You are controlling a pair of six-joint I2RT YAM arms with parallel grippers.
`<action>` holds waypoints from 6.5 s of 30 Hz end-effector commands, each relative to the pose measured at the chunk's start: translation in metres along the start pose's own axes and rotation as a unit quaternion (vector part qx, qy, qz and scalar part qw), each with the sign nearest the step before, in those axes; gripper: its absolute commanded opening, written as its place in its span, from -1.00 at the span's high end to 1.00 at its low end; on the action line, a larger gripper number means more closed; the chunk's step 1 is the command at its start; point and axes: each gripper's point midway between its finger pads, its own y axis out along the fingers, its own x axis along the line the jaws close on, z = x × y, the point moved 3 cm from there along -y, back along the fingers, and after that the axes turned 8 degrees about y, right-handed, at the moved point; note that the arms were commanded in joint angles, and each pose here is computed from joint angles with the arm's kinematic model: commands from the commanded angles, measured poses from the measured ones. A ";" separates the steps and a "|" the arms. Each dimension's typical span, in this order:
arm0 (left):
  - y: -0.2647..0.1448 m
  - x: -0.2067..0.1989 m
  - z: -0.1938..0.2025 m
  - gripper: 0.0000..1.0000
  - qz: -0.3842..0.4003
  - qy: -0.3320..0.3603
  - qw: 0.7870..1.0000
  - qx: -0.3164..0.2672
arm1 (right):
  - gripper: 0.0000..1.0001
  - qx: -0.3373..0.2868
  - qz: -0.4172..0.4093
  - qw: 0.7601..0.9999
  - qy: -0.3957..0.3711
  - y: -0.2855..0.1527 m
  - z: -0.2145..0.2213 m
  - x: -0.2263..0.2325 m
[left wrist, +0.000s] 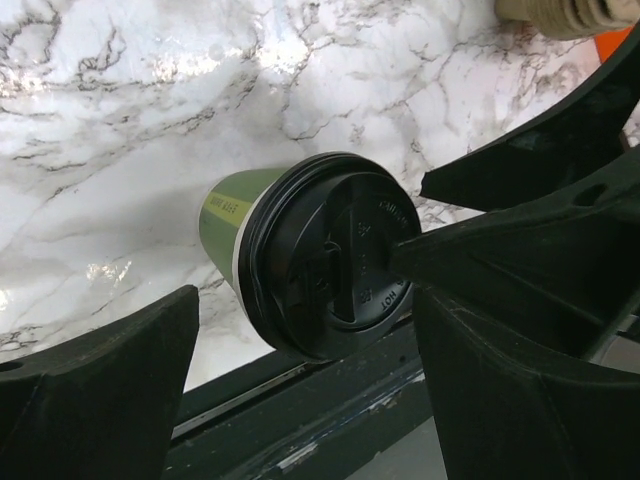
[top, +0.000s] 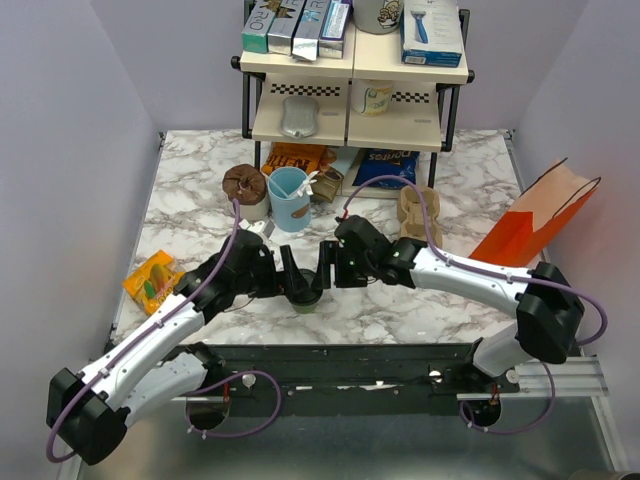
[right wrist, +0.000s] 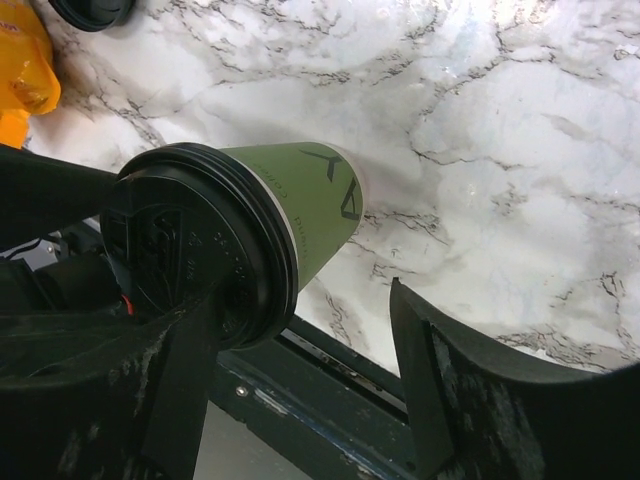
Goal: Pack the takeout coffee
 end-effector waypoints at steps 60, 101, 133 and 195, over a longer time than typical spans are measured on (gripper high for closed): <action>0.048 0.054 0.071 0.38 -0.048 -0.139 0.989 0.023 | 0.18 0.055 -0.013 0.996 0.075 0.047 0.010 -0.048; -0.003 0.026 -0.010 -0.98 -0.053 -0.066 0.992 -0.092 | -0.71 0.001 -0.110 0.990 -0.087 -0.003 -0.054 0.028; 0.039 0.040 -0.010 -0.33 0.038 -0.137 0.987 -0.077 | -0.46 0.061 -0.104 0.990 0.077 0.029 0.002 0.002; 0.033 0.027 0.006 -0.72 0.060 -0.155 0.983 -0.082 | -0.32 0.049 -0.124 0.991 0.017 0.021 -0.031 0.000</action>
